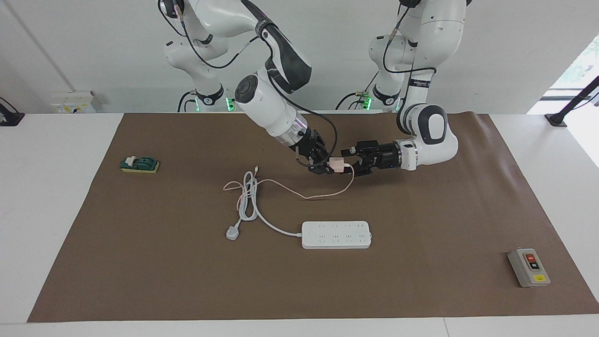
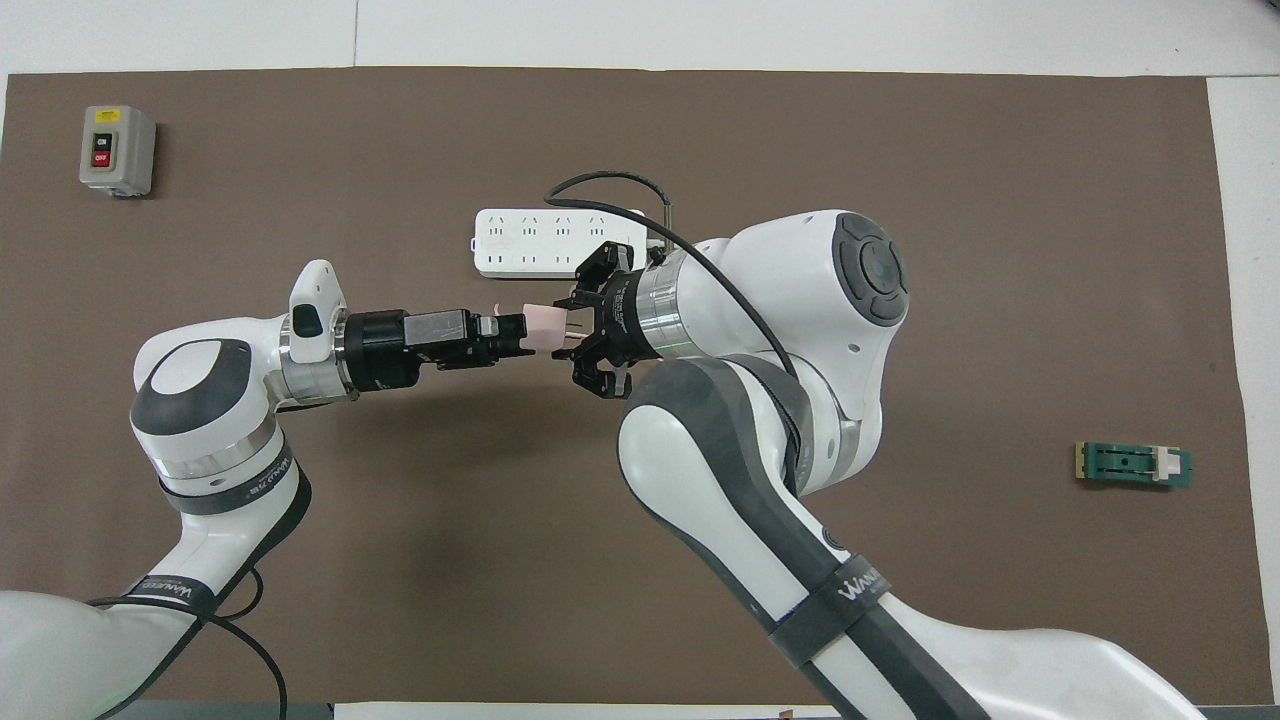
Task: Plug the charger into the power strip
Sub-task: 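Grasp the pink charger with the left gripper from the right gripper, then pull the charger back with the left gripper while the right gripper retracts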
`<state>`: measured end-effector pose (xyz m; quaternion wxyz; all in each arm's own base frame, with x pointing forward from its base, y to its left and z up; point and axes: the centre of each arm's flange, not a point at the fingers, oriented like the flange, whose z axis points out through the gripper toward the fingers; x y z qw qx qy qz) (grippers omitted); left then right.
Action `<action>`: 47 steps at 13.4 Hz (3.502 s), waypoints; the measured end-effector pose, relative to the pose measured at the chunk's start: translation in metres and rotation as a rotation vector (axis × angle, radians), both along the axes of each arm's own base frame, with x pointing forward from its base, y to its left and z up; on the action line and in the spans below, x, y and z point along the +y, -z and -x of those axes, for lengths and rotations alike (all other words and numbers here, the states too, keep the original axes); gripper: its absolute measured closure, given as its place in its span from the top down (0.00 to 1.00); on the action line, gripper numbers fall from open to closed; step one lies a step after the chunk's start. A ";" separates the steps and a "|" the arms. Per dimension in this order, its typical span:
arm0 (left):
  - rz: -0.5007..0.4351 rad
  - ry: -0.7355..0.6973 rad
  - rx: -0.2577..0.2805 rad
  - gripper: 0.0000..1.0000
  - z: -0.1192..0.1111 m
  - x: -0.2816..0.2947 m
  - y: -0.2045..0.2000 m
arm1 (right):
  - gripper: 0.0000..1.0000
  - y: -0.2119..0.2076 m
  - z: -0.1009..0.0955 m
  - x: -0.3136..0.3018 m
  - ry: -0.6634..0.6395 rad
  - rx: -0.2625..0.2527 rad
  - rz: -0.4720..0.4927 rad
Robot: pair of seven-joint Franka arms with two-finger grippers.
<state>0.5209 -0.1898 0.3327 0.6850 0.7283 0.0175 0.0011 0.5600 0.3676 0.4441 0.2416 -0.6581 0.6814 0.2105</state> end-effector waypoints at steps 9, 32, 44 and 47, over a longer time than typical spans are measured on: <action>0.027 0.033 -0.037 1.00 0.000 -0.007 -0.001 | 0.47 -0.001 -0.001 -0.001 0.007 -0.009 -0.001; 0.050 0.047 -0.064 0.39 -0.022 -0.004 0.005 | 0.47 0.002 0.000 -0.001 0.008 -0.005 0.001; -0.110 0.199 -0.104 0.31 -0.057 0.033 -0.033 | 0.78 0.002 -0.004 -0.004 0.033 -0.025 0.002; -0.200 0.252 -0.063 0.31 -0.074 0.058 -0.071 | 1.00 0.004 -0.012 -0.019 0.031 -0.019 0.021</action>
